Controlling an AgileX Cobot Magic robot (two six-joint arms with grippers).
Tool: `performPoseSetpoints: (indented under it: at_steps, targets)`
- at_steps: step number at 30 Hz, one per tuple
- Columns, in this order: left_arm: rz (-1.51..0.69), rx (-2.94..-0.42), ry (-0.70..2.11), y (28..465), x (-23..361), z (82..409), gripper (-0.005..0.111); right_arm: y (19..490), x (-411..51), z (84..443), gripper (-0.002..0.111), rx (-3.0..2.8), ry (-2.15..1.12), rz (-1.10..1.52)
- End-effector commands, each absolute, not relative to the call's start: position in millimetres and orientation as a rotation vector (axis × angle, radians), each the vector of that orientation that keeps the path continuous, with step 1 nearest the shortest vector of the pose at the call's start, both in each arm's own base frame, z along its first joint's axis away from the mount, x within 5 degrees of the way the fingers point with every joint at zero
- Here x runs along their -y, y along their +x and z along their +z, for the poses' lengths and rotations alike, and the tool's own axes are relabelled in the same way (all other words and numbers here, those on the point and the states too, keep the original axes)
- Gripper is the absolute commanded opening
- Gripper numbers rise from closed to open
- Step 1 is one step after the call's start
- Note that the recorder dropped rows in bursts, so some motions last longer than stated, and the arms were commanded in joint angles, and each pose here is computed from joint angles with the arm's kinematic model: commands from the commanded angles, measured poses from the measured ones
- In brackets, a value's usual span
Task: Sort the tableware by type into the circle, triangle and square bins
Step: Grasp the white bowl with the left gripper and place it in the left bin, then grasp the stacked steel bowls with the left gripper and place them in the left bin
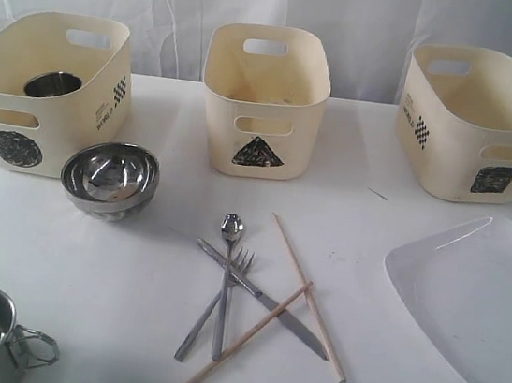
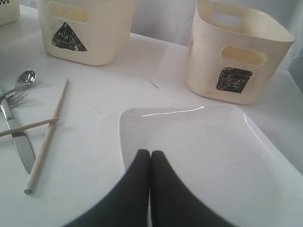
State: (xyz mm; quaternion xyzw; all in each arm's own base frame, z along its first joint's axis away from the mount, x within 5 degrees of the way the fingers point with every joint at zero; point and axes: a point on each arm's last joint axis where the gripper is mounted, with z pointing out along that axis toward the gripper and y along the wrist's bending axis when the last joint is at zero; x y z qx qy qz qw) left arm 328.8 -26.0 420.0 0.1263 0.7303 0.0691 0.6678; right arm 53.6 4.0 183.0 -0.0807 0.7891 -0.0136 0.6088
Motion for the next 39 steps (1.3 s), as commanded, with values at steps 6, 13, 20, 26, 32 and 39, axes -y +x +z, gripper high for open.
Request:
performPoseSetpoints:
  at_steps: [6, 13, 20, 26, 32, 39]
  targets:
    - [0.176, -1.663, 0.364, 434, 37, 293, 0.0, 53, -4, 182, 0.0, -1.816, -0.186, -0.031]
    - [0.132, -1.874, 0.325, 452, 36, 250, 0.023, 53, -4, 182, 0.0, -1.816, -0.186, -0.031]
    - [0.128, -1.983, 0.372, 433, 36, 274, 0.057, 53, -4, 182, 0.0, -1.816, -0.186, -0.031]
    - [-0.158, -2.506, 0.136, 346, 37, 319, 0.058, 53, -4, 182, 0.0, -1.816, -0.186, -0.031]
    - [-0.46, -2.799, -0.015, 326, 53, 259, 0.058, 53, -4, 182, 0.0, -1.816, -0.186, -0.031]
    - [-0.603, -2.678, -0.261, 343, 60, 226, 0.058, 53, -4, 182, 0.0, -1.816, -0.186, -0.031]
